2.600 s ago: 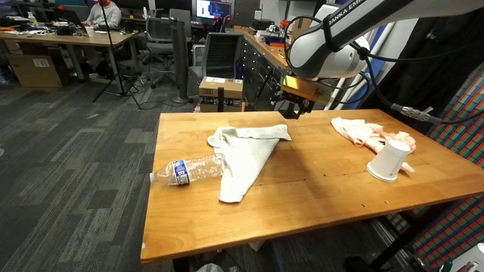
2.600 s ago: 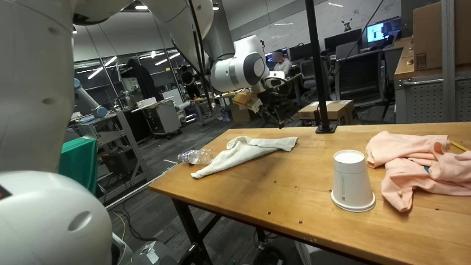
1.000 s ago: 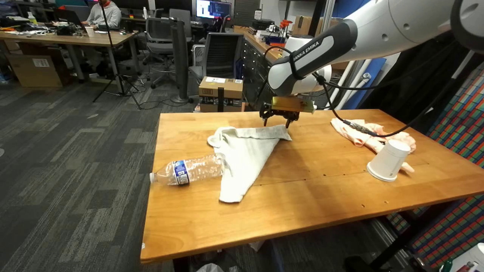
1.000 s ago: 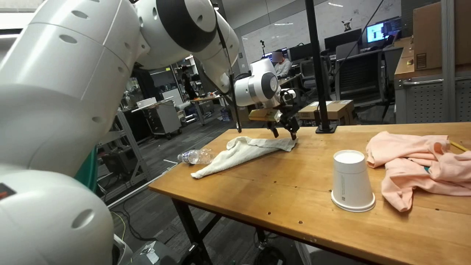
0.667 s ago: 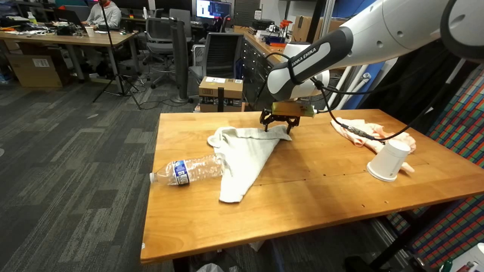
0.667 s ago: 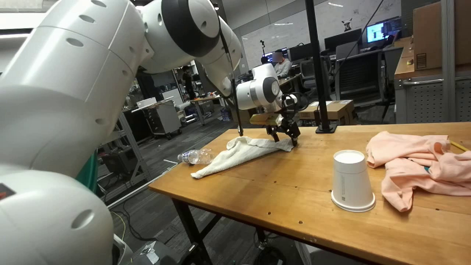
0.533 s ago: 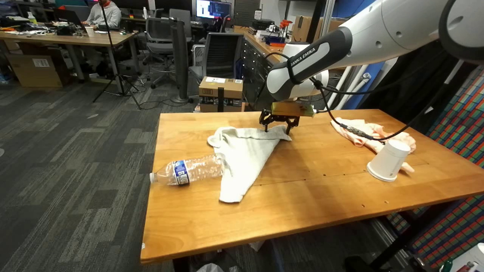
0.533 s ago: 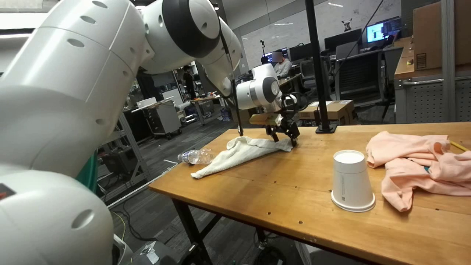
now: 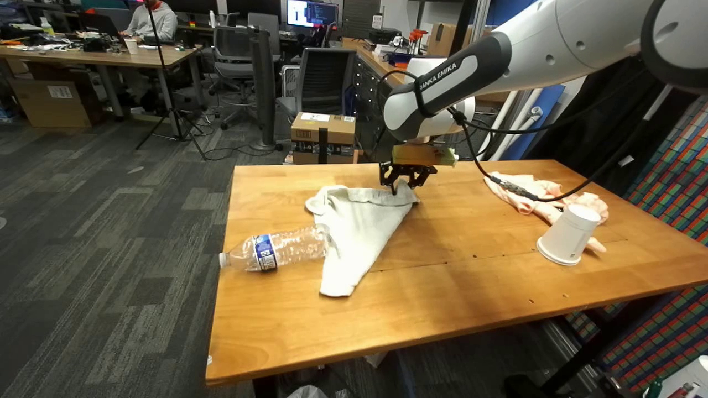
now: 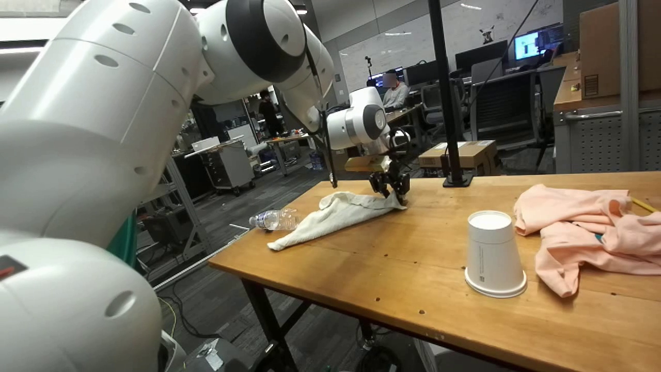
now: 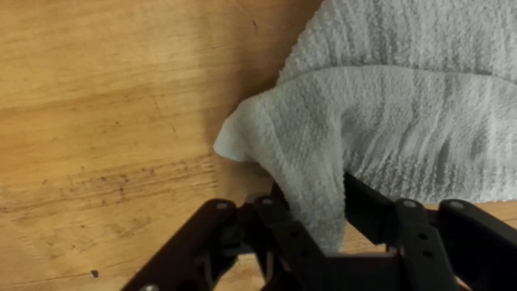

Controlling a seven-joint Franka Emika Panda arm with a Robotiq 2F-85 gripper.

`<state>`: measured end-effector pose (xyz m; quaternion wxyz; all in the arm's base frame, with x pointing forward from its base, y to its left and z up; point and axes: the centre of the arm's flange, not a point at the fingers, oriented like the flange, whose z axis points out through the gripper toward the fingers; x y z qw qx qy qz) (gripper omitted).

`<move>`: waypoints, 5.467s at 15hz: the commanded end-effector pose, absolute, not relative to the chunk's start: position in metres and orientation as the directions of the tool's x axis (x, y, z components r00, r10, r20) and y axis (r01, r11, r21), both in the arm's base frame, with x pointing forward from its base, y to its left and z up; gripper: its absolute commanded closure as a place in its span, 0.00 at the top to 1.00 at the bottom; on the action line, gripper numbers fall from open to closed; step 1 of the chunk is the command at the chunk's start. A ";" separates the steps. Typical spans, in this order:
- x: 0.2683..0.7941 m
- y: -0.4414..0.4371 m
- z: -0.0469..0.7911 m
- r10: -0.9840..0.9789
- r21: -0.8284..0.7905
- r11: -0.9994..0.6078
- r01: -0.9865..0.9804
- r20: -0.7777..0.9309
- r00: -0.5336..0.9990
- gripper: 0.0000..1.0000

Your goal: Fold the towel diagonally twice

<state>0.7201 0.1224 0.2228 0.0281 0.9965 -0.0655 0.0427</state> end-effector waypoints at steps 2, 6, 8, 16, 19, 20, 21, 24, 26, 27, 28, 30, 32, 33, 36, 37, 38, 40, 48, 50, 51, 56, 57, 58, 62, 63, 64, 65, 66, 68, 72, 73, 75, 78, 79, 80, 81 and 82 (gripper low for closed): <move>0.713 0.132 0.254 -0.097 0.066 -0.992 -0.106 0.123 0.988 0.00; 0.697 0.135 0.287 -0.095 0.075 -0.991 -0.109 0.165 0.982 0.02; 0.685 0.138 0.306 -0.090 0.088 -0.990 -0.109 0.190 0.978 0.02; 0.623 0.176 0.378 -0.135 0.137 -0.976 -0.172 0.245 0.960 0.02; 0.598 0.203 0.404 -0.094 0.186 -0.971 -0.150 0.283 0.954 0.02; 0.587 0.214 0.411 -0.087 0.200 -0.968 -0.149 0.288 0.954 0.02; 0.577 0.224 0.415 -0.077 0.222 -0.964 -0.147 0.295 0.952 0.02; 0.548 0.256 0.427 -0.037 0.275 -0.953 -0.127 0.312 0.949 0.02; 0.530 0.275 0.432 0.015 0.324 -0.941 -0.099 0.333 0.943 0.02; 0.522 0.285 0.436 0.050 0.349 -0.934 -0.075 0.338 0.940 0.02; 0.514 0.295 0.438 0.091 0.380 -0.924 -0.046 0.335 0.938 0.02; 0.501 0.309 0.441 0.141 0.428 -0.904 -0.009 0.317 0.938 0.02; 0.490 0.320 0.441 0.171 0.473 -0.881 0.011 0.298 0.939 0.02; 0.486 0.327 0.440 0.185 0.489 -0.872 0.023 0.286 0.940 0.02; 0.476 0.349 0.438 0.219 0.517 -0.854 0.054 0.264 0.939 0.02; 0.473 0.354 0.437 0.220 0.511 -0.857 0.061 0.256 0.941 0.02; 0.471 0.358 0.436 0.214 0.503 -0.862 0.060 0.254 0.943 0.02; 0.462 0.367 0.437 0.195 0.451 -0.890 0.063 0.251 0.948 0.02; 0.436 0.393 0.435 0.026 0.124 -0.992 0.018 0.062 0.998 0.02; 0.434 0.398 0.432 0.012 0.082 -0.997 0.010 0.033 0.999 0.02; 0.433 0.400 0.431 0.005 0.069 -0.998 0.004 0.021 1.000 0.02; 0.432 0.404 0.429 -0.019 0.034 -0.999 -0.018 -0.014 1.000 0.40; 0.432 0.403 0.428 -0.023 0.031 -0.999 -0.023 -0.019 1.000 0.47; 0.432 0.403 0.428 -0.028 0.025 -0.999 -0.027 -0.024 0.999 0.56; 0.432 0.401 0.428 -0.038 0.006 -0.999 -0.038 -0.034 0.999 0.85; 0.432 0.401 0.428 -0.038 0.001 -0.999 -0.038 -0.034 0.999 0.94; 0.432 0.401 0.428 -0.037 -0.003 -0.999 -0.037 -0.031 0.999 0.99; 0.432 0.402 0.428 -0.033 -0.011 -0.999 -0.033 -0.030 0.999 1.00; 0.432 0.401 0.429 -0.022 -0.027 -0.999 -0.022 -0.023 1.000 1.00; 0.434 0.401 0.430 0.017 -0.068 -0.998 0.018 0.016 1.000 1.00; 0.438 0.397 0.432 0.090 -0.114 -0.988 0.103 0.114 0.989 0.99; 0.439 0.395 0.434 0.102 -0.125 -0.985 0.121 0.145 0.984 1.00; 0.440 0.390 0.440 0.117 -0.150 -0.977 0.150 0.205 0.972 1.00; 0.450 0.404 0.432 0.104 -0.131 -0.983 0.127 0.170 0.980 1.00; 0.449 0.403 0.433 0.105 -0.131 -0.983 0.129 0.173 0.979 1.00; 0.448 0.402 0.434 0.107 -0.130 -0.983 0.130 0.175 0.979 1.00; 0.448 0.402 0.434 0.107 -0.130 -0.983 0.131 0.177 0.978 1.00; 0.447 0.402 0.435 0.108 -0.130 -0.983 0.132 0.177 0.978 1.00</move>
